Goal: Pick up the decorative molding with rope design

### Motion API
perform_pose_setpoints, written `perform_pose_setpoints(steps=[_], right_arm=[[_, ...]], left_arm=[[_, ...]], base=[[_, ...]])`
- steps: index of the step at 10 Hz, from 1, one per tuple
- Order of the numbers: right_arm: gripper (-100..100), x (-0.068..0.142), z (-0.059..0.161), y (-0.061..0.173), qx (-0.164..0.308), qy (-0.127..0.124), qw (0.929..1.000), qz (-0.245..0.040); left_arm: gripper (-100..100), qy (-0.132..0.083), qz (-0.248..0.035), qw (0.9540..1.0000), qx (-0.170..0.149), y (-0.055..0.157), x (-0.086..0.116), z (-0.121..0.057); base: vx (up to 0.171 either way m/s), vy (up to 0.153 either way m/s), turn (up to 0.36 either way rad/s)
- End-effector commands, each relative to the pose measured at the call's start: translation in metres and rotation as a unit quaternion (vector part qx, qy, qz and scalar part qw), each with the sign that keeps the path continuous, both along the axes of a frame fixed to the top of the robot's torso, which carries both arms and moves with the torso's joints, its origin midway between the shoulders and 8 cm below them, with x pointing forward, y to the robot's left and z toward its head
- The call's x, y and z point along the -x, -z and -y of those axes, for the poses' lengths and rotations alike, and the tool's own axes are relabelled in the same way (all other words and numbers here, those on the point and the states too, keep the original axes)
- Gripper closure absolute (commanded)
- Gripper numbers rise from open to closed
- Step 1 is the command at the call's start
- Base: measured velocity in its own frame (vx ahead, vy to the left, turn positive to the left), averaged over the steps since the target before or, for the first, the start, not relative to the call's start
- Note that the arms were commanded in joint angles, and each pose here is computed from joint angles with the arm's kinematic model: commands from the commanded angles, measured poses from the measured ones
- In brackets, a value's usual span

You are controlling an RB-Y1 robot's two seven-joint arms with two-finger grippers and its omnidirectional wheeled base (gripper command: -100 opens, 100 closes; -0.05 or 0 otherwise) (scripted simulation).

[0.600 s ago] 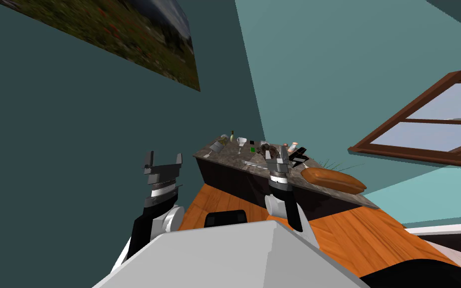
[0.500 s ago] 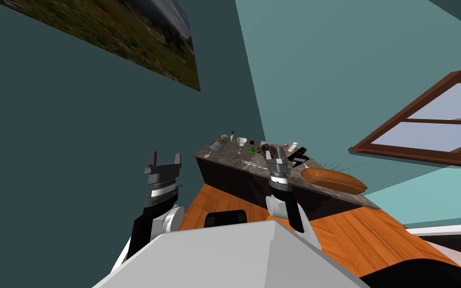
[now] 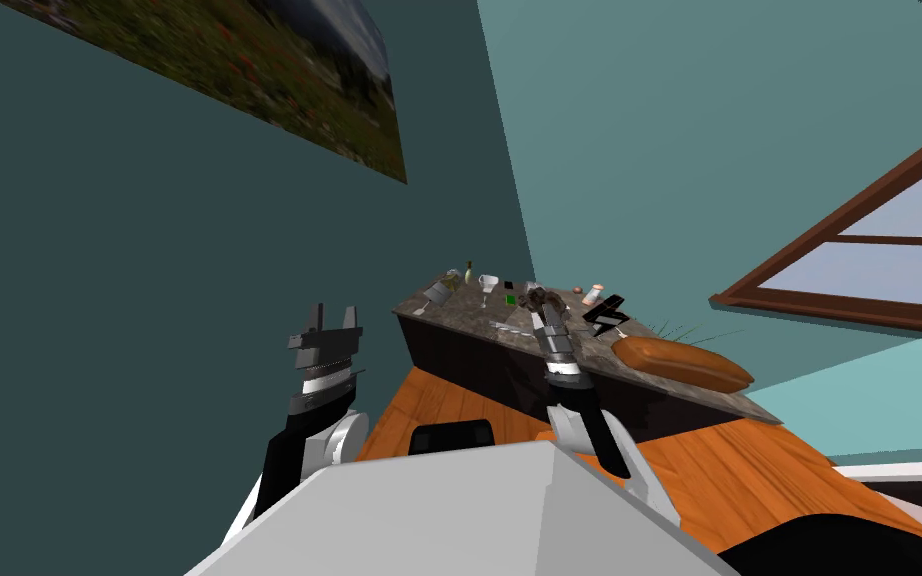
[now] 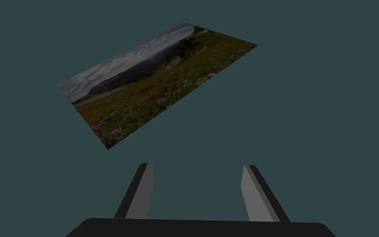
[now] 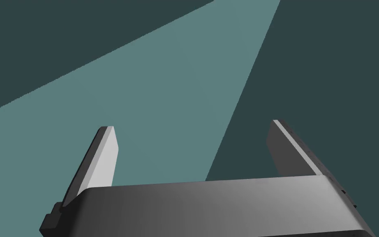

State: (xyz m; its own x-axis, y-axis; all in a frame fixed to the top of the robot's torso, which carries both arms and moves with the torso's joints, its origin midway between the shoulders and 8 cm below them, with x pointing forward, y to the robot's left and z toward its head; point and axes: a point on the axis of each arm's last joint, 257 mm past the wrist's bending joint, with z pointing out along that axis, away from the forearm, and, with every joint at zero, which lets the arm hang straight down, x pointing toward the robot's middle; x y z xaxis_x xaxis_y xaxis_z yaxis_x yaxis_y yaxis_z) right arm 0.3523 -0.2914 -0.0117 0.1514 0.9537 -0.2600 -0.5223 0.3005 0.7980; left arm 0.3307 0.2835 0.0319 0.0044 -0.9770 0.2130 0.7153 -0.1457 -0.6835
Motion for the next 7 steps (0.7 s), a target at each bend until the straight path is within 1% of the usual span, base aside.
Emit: perform_pose_setpoints(steps=[1,2,3,4,5,6,7], right_arm=[[-100,-0.002,0.014,0.026,0.045,0.021,0.9978,-0.043],[-100,-0.001,0.023,0.043,0.075,0.034,0.9941,-0.071],[-100,0.001,0.033,0.060,0.107,0.048,0.9880,-0.100],[-100,0.005,0.045,0.077,0.140,0.063,0.9795,-0.130],[-100,0.010,0.058,0.095,0.173,0.078,0.9686,-0.160],[-100,0.014,0.071,0.110,0.207,0.092,0.9561,-0.186],[-100,0.016,0.072,0.113,0.209,0.091,0.9548,-0.191]], left_arm=[[0,0.000,0.000,1.0000,0.000,0.000,0.000,0.000],[0,0.000,0.000,1.0000,0.000,0.000,0.000,0.000],[0,0.000,0.000,1.0000,0.000,0.000,0.000,0.000],[0,0.000,0.000,1.0000,0.000,0.000,0.000,0.000],[0,0.000,0.000,1.0000,0.000,0.000,0.000,0.000],[0,0.000,0.000,1.0000,0.000,0.000,0.000,0.000],[0,0.000,0.000,1.0000,0.000,0.000,0.000,0.000]], base=[[-0.015,0.115,0.028],[-0.005,0.128,0.029],[0.009,0.151,0.032],[0.026,0.154,0.028],[0.007,0.168,0.036],[-0.017,0.164,0.037],[-0.009,0.107,-0.004]])
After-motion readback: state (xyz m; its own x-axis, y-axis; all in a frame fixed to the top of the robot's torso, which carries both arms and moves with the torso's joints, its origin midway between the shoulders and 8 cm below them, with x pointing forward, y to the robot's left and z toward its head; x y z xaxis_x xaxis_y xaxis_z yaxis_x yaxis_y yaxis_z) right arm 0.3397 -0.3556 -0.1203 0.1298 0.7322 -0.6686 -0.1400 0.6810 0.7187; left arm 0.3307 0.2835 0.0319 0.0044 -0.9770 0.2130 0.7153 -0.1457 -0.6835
